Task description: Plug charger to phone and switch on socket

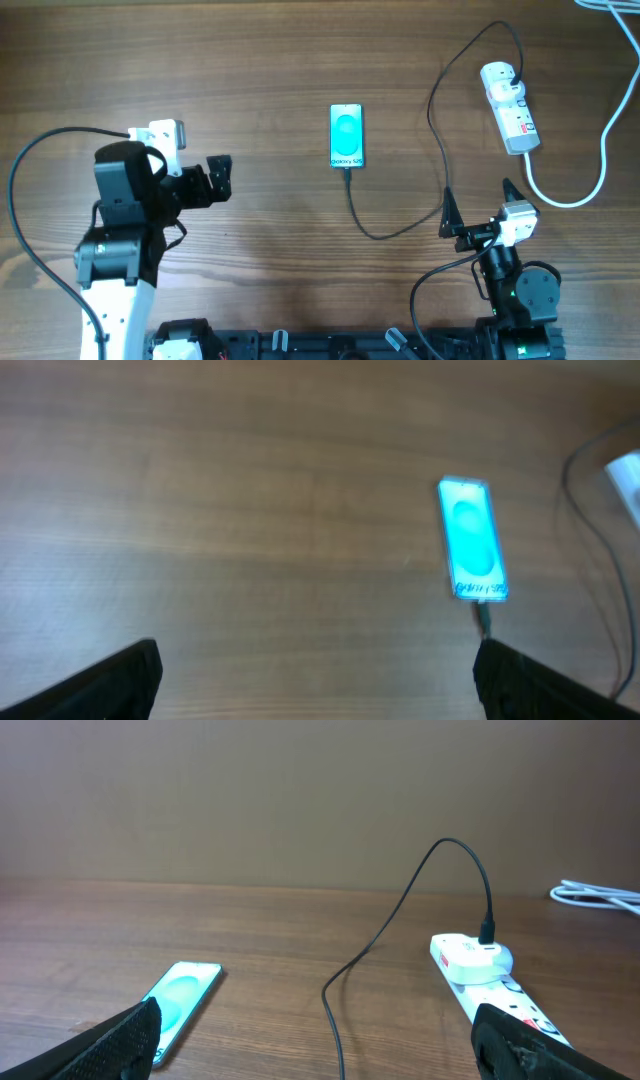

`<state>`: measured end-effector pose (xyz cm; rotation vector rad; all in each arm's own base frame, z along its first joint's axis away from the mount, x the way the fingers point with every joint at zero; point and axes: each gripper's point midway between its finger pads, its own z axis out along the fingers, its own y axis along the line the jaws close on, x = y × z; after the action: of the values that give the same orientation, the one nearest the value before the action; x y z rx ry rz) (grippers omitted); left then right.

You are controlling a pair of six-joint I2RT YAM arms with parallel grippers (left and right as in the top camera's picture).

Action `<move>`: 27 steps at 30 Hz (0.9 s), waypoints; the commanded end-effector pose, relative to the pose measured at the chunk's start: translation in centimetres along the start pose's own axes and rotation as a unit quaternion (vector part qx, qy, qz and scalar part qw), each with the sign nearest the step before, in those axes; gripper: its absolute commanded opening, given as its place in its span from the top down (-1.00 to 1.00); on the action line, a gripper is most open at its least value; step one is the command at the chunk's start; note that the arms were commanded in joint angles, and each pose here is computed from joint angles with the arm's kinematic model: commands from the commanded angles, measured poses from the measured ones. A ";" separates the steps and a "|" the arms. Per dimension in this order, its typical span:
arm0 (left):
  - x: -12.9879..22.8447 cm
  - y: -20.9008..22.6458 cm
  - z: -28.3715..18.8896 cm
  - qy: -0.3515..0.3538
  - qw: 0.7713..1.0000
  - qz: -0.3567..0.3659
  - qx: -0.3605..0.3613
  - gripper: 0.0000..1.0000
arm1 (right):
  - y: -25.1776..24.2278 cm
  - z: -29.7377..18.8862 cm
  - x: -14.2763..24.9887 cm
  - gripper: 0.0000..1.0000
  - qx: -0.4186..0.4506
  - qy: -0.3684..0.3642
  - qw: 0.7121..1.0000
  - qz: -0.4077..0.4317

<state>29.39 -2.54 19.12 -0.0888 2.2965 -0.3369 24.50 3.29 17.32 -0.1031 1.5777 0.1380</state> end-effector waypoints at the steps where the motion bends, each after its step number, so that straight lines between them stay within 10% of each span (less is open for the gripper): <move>1: 1.5 -0.8 0.0 -0.028 0.999 0.017 0.034 -1.00 | -0.1 -0.1 -0.2 -1.00 0.003 -0.005 1.000 0.003; 27: 3.1 0.2 -5.1 -0.311 0.950 0.025 0.021 -1.00 | -0.1 -0.1 -0.2 -0.99 0.003 -0.005 1.000 0.003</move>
<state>23.91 -1.79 20.21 -0.1361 1.7005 -0.3176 24.50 3.29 17.31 -0.1031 1.5781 0.1380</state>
